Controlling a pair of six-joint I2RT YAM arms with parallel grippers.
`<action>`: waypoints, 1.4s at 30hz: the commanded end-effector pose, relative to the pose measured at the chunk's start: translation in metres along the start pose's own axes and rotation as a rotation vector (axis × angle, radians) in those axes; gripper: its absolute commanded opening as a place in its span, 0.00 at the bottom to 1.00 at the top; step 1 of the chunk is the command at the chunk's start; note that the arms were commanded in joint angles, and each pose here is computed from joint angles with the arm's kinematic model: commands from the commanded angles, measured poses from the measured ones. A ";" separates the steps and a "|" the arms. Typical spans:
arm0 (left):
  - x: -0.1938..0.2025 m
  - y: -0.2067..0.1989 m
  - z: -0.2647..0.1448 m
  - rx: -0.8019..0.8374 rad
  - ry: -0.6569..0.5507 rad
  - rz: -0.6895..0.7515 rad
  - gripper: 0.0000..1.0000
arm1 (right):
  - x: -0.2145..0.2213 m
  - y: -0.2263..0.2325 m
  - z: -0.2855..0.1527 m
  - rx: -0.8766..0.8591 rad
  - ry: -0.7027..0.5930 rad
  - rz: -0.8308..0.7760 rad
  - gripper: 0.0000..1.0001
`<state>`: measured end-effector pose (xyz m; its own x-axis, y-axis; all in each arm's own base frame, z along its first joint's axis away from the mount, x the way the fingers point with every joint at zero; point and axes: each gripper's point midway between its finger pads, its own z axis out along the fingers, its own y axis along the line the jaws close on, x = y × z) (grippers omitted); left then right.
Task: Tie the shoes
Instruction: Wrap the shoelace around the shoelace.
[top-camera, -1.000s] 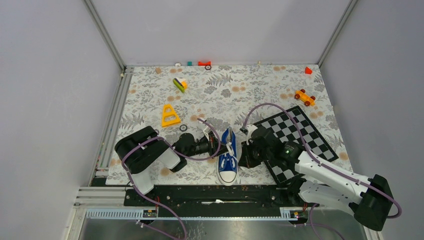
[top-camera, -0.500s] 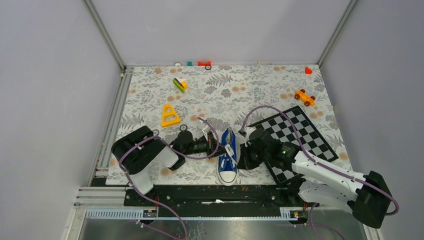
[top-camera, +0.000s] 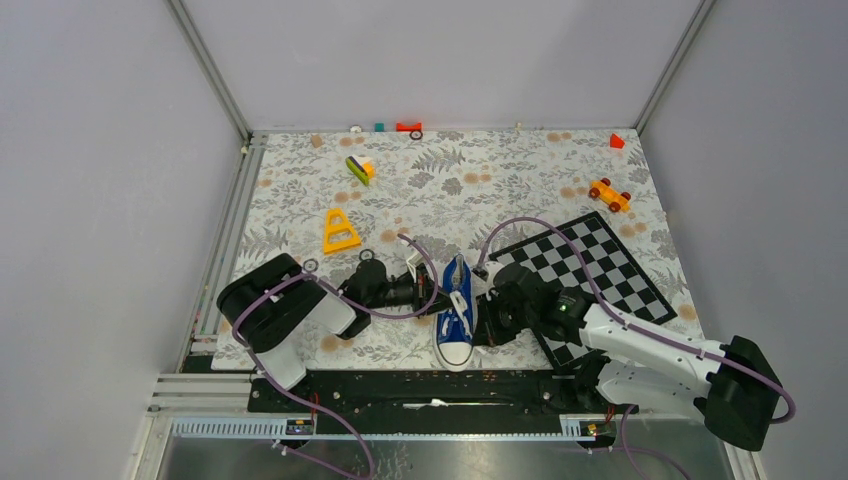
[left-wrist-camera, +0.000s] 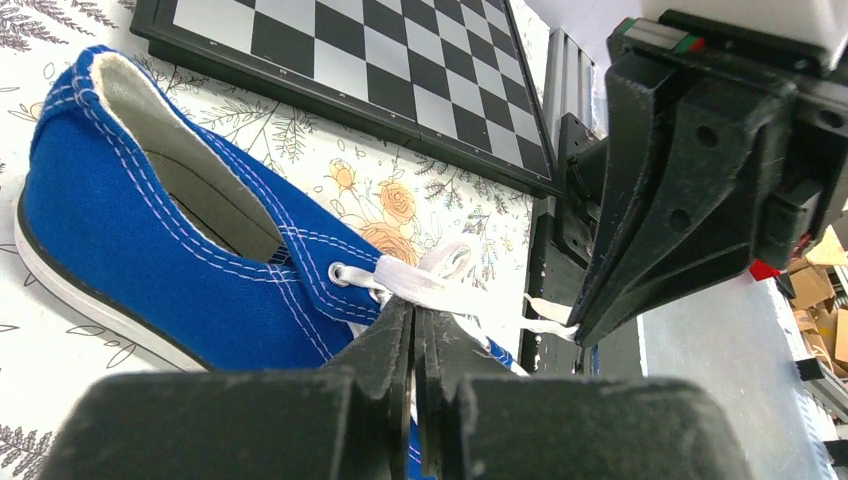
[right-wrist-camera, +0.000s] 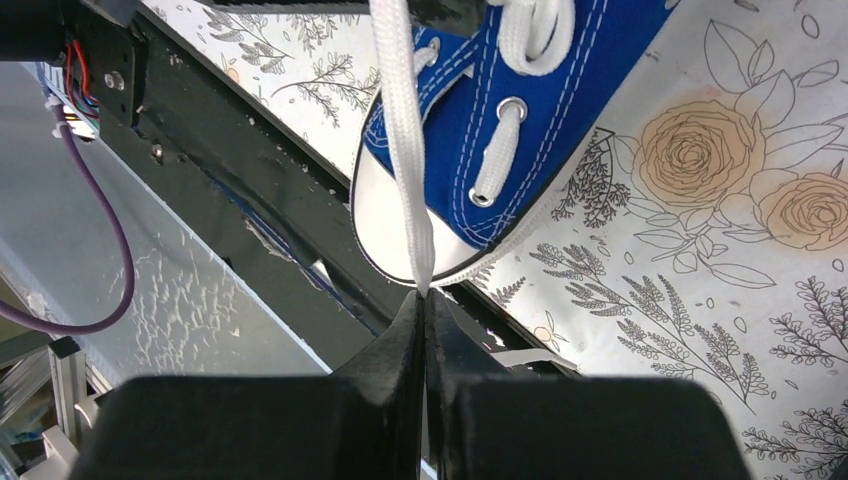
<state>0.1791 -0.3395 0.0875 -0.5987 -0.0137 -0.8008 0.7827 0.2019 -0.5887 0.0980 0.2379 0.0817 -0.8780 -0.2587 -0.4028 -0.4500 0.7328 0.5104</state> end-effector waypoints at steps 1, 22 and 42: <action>-0.018 -0.012 0.000 0.053 -0.033 0.071 0.00 | 0.007 0.001 0.000 -0.012 0.014 0.009 0.00; -0.024 -0.015 0.004 0.094 -0.072 0.038 0.00 | 0.012 0.000 0.001 -0.012 0.034 0.018 0.00; -0.013 -0.016 0.003 0.097 -0.047 0.041 0.00 | -0.060 -0.018 -0.017 0.162 -0.192 -0.114 0.44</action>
<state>0.1779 -0.3424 0.0924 -0.6176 -0.0397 -0.7855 0.7714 0.1637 -0.6149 0.1246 0.2279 0.0883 -0.8322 -0.2666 -0.4861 -0.4768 0.7916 0.3821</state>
